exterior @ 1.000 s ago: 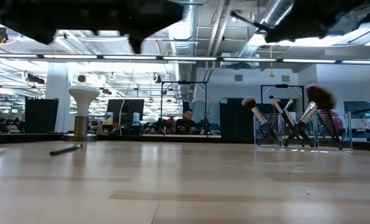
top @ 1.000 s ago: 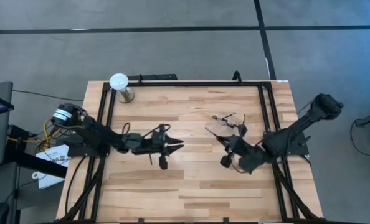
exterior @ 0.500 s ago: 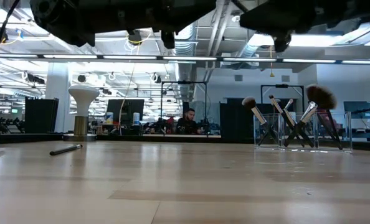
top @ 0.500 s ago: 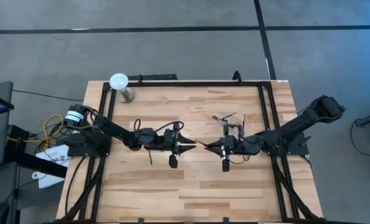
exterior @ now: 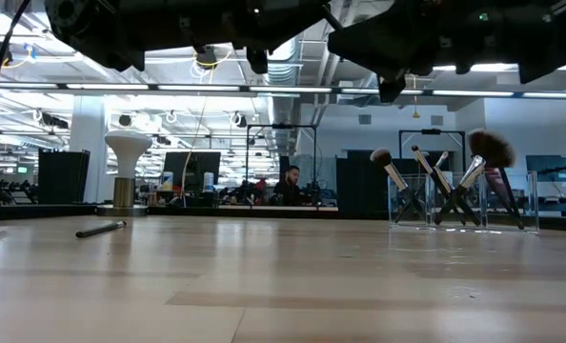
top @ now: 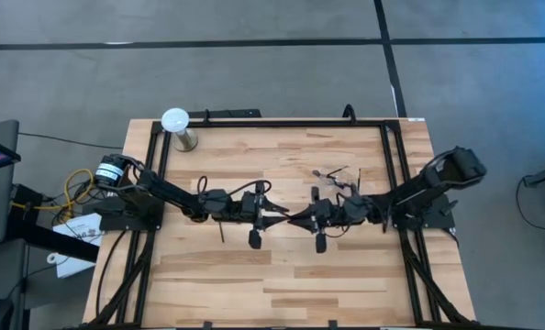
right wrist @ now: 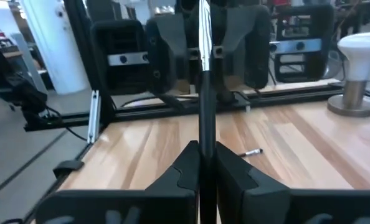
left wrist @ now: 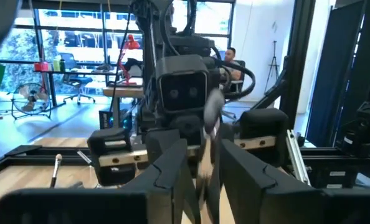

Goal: Pick & Place Makeup Supplies
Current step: Put the black makeup brush into the transparent organizer

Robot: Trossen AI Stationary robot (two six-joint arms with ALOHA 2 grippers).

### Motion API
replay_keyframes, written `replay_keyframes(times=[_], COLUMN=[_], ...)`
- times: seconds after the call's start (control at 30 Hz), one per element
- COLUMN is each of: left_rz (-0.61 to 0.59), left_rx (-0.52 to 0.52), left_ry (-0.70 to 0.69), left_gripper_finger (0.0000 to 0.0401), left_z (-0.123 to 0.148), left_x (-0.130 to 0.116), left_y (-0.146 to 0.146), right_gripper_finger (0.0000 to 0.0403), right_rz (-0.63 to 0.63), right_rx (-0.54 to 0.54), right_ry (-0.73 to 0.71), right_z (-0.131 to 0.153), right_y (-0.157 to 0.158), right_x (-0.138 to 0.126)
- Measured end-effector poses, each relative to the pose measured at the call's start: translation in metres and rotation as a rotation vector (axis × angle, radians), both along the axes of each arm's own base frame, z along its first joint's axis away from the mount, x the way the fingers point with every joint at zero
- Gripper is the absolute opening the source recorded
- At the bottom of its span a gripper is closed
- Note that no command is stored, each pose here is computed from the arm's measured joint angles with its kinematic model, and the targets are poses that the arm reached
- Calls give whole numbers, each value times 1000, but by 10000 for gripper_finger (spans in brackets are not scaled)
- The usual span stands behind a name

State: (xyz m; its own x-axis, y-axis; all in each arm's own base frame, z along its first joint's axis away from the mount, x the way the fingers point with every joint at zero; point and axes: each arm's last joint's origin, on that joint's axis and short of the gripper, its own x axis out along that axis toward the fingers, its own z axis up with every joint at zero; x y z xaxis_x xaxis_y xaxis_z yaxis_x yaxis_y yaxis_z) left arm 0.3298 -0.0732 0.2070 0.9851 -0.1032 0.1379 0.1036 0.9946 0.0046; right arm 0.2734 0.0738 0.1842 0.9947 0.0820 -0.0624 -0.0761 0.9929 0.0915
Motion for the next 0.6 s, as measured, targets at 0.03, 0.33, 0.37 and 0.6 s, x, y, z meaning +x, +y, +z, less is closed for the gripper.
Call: replay_keyframes(times=[0.03, 0.33, 0.37, 0.6], left_rz=[2, 1, 1, 34], left_rx=[0, 1, 0, -33], left_ry=[1, 4, 7, 10], left_gripper_finger=[92, 22, 21, 27], left_z=[0, 0, -1, -1], left_x=[0, 0, 0, 0], left_y=[0, 0, 0, 2], right_gripper_finger=[17, 24, 29, 70], right_rz=[4, 17, 15, -104], right_rx=[0, -3, -6, -79], right_ry=[3, 17, 26, 64], right_z=[-1, -2, -3, -2], right_y=[-1, -1, -1, -5], right_x=[1, 0, 0, -3])
